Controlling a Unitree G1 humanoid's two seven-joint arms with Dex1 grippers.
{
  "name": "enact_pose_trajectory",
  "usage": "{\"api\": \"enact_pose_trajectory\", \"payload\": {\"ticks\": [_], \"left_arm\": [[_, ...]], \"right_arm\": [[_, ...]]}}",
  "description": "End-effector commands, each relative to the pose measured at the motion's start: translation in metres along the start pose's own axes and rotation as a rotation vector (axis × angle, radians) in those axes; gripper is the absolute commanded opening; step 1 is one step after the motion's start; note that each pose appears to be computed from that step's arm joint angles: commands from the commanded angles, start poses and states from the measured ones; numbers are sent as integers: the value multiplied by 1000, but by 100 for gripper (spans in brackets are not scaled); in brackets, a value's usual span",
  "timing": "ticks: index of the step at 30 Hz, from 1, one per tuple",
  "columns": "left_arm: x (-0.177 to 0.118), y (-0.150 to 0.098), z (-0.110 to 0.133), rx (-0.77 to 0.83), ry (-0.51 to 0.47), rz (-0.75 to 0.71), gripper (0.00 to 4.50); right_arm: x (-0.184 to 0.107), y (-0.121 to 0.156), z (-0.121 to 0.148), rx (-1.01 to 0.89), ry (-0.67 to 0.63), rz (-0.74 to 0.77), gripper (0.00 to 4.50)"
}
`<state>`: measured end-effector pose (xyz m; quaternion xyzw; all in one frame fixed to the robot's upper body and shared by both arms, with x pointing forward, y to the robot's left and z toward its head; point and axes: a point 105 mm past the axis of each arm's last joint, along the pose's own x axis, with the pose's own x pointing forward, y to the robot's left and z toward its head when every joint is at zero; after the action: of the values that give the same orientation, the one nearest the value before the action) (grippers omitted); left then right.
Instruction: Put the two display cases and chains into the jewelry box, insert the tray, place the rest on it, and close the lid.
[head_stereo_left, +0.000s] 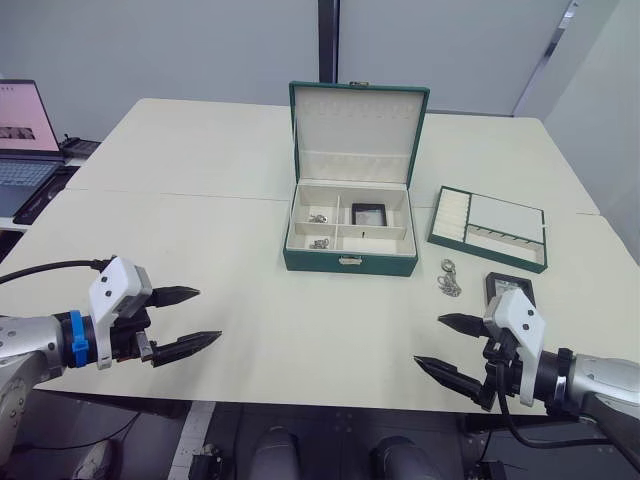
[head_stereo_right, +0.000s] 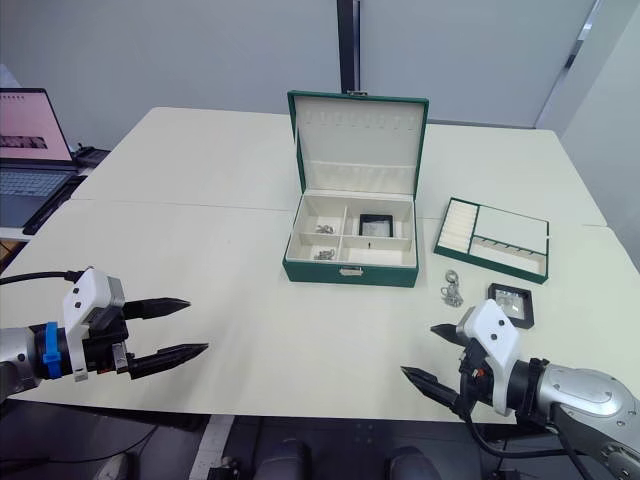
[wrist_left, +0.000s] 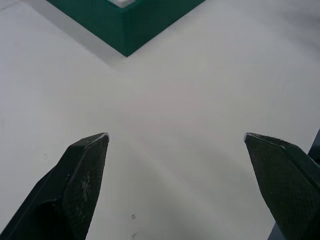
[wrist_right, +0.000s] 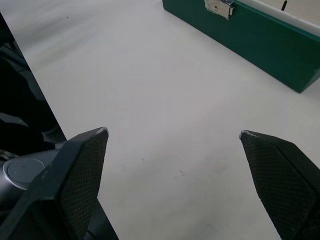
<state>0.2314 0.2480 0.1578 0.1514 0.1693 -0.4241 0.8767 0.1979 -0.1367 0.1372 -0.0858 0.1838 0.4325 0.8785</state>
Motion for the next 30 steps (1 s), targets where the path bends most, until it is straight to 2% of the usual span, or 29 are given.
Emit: {"api": "enact_pose_trajectory", "payload": {"ticks": [1,7,13,19,22,26,28,30], "left_arm": [[-2,-8,21,32,-71,-72,449],[7,-28,69,45,-228,-234,449],[23,-39,97,196,-321,-301,449],[33,-42,102,205,-330,-341,449],[35,-47,100,198,-320,-380,449],[35,-46,103,212,-321,-395,449],[36,-47,105,213,-329,-400,449],[37,-47,105,218,-330,-402,449]], "right_arm": [[-1,1,7,-29,-30,7,450],[-4,-2,5,-15,-18,-1,450],[-11,-9,2,-7,5,-36,450],[-17,-13,5,-17,7,-60,450],[-27,-23,8,-58,44,-84,450],[-47,-52,8,-101,170,-129,450],[-58,-76,9,-109,232,-169,450],[-65,-95,13,-126,248,-186,450]]}}
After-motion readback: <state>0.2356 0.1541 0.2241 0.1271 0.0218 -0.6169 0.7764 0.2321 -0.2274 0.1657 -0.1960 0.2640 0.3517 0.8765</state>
